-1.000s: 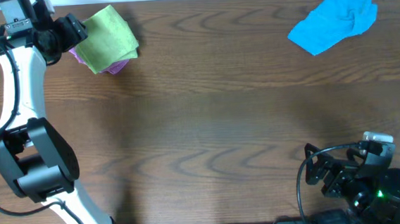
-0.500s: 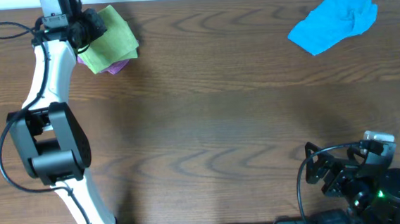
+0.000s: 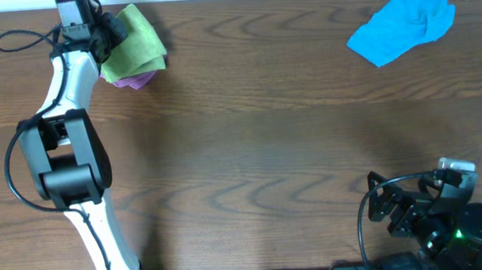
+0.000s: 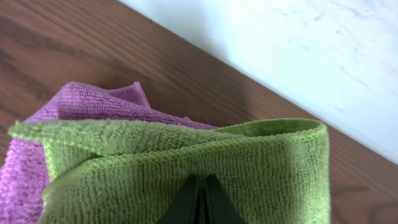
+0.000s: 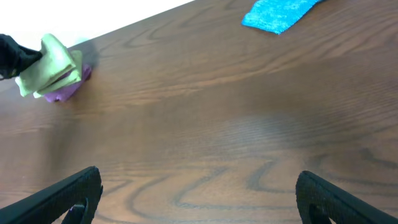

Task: Fold the cloth

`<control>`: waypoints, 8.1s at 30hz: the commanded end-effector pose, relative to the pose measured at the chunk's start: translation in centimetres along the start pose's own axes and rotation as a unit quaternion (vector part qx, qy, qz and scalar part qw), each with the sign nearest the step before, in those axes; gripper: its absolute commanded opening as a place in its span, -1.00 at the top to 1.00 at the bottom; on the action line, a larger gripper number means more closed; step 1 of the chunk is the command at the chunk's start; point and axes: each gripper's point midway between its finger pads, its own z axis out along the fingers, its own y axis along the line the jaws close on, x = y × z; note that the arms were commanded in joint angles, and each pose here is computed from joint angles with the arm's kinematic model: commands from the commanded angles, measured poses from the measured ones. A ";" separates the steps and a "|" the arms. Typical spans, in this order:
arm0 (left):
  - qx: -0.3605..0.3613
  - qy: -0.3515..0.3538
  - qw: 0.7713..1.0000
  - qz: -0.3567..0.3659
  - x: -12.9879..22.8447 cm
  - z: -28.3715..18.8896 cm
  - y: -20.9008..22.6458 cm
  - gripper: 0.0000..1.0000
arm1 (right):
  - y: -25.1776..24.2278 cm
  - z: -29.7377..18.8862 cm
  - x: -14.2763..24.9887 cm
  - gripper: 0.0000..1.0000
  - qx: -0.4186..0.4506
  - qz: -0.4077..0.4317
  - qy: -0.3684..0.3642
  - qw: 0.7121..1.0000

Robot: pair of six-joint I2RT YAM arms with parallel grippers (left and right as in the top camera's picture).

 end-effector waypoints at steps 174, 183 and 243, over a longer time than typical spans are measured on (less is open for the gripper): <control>-0.052 -0.078 0.962 0.256 28.5 -30.0 9.0 -0.90 | -0.2 0.0 0.1 -0.98 0.005 0.008 0.000 1.000; -0.052 -0.078 0.962 0.256 28.5 -30.0 9.0 -0.90 | -0.3 0.0 0.2 -0.98 0.005 0.008 0.001 1.000; -0.052 -0.078 0.962 0.256 28.5 -30.0 9.0 -0.90 | -6.9 11.4 13.1 -0.99 0.019 -0.208 0.039 0.977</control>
